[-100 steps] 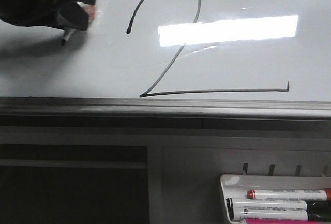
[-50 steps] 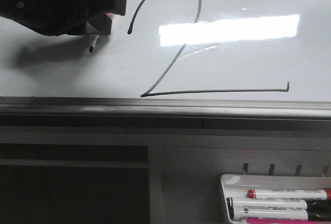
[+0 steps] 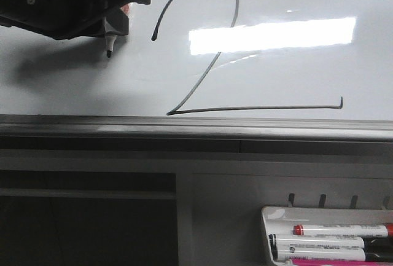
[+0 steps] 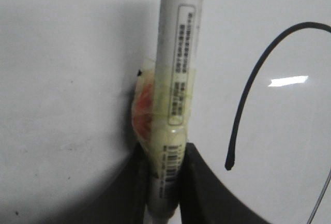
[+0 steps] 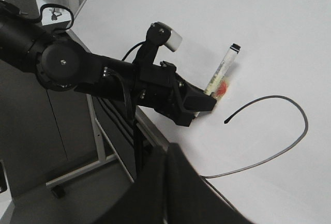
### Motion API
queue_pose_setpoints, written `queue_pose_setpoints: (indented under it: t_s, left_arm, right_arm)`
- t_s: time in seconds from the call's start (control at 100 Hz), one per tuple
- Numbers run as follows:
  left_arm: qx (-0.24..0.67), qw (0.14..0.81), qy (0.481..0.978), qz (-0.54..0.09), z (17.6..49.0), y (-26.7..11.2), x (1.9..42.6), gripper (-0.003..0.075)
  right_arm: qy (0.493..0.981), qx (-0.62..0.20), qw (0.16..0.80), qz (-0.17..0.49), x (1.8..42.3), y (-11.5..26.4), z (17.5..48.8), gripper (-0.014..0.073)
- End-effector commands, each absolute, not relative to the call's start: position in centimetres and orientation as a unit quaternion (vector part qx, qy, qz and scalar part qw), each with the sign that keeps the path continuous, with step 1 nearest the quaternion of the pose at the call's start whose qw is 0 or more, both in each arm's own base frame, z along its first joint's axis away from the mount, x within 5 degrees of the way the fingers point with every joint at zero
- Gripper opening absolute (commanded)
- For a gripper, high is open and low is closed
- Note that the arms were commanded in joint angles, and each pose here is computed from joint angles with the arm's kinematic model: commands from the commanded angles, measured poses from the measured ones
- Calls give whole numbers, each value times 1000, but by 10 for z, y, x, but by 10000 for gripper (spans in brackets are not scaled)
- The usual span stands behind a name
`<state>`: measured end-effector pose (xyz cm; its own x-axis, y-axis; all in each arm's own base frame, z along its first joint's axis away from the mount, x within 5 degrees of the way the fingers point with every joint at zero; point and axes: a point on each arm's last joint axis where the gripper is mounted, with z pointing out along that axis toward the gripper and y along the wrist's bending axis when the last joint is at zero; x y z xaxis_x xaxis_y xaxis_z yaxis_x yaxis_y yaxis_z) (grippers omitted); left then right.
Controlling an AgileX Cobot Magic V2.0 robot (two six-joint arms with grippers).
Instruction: Write number 2 on whiteboard
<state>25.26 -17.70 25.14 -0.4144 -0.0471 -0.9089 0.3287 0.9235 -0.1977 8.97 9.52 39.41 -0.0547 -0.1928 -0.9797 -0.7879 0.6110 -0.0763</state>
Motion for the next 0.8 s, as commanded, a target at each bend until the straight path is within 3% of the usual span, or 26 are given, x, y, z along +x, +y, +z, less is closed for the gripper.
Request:
queue_pose_setpoints:
  t_s: [0.0,0.27,0.56,0.79]
  left_arm:
    - [44,555,812,-176,260,-172,260,-20]
    - [54,536,822,-185,257,-175,257,-14]
    - [54,536,822,-186,257,-175,257,200]
    - [54,536,822,-186,257,-175,257,216]
  right_arm:
    - [662,-331,620,260,91,92,408,-71]
    - [663,-327,619,267,91,93,409,-71]
    - [664,-324,615,276,90,93,409,-71]
    - [665,-323,613,279,90,94,408,-71]
